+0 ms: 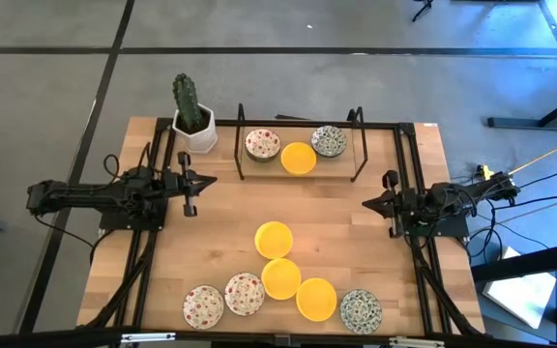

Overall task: Pick & Place Mini bowls
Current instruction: Stack the yellow bowl on the top of the yellow bowl on the shelf

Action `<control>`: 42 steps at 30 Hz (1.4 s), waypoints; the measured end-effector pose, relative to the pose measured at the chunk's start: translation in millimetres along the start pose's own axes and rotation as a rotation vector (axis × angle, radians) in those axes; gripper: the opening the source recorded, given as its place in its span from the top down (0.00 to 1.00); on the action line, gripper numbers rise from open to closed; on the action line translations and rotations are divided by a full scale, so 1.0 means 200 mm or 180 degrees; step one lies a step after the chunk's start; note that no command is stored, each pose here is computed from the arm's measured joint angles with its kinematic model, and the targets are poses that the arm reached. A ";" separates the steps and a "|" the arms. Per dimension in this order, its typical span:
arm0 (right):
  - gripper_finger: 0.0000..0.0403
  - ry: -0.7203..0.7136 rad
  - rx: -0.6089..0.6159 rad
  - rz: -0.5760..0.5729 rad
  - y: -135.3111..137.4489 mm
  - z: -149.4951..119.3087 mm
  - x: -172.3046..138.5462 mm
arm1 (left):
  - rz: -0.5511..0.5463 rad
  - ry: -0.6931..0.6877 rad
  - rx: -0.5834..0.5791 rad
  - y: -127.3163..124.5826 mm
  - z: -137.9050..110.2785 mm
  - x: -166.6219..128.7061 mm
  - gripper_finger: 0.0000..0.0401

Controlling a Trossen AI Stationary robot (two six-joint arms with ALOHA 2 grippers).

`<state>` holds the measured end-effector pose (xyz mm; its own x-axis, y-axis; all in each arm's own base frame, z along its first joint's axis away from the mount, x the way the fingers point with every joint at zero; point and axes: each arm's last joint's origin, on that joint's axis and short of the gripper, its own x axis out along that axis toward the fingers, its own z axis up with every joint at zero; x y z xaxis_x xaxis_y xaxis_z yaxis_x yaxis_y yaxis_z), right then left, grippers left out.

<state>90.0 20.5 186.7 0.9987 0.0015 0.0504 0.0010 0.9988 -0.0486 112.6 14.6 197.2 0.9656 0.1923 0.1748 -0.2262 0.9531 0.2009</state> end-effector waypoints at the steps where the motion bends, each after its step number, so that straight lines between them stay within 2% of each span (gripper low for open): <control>1: 0.98 0.0008 0.0010 0.0000 0.00 0.00 0.00 | 0.0000 0.0001 -0.0001 0.00 0.00 0.00 0.99; 7: 0.98 0.0019 0.0249 0.0001 0.00 0.00 0.00 | -0.0001 0.0002 -0.0007 0.00 0.00 0.00 0.99; 12: 0.98 -0.0166 0.0166 0.0072 0.00 0.03 0.00 | -0.0001 0.0005 -0.0004 0.00 0.00 0.00 0.99; 19: 0.98 -0.0329 0.0268 0.0433 0.01 0.24 0.01 | 0.0114 0.0032 0.0057 0.01 0.00 0.00 0.99; 24: 0.98 -0.0031 0.0190 0.0489 0.04 0.34 0.09 | 0.0149 0.0039 0.0056 0.01 0.00 0.00 0.99; 28: 0.98 0.0298 0.0114 0.0516 0.07 0.37 0.16 | 0.0146 0.0038 0.0003 0.01 0.00 0.00 0.99; 38: 0.98 0.0789 -0.0089 0.0532 0.14 0.29 0.35 | 0.0148 0.0037 -0.0057 0.01 0.00 0.00 0.99; 42: 0.93 0.0938 -0.0092 0.0532 0.18 0.27 0.45 | 0.0176 0.0043 -0.0056 0.01 0.00 0.00 0.99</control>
<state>176.2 58.4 243.8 0.9568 0.1468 -0.2511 -0.1669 0.9841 -0.0605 112.3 16.2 197.0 0.9534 0.2477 0.1722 -0.2770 0.9449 0.1743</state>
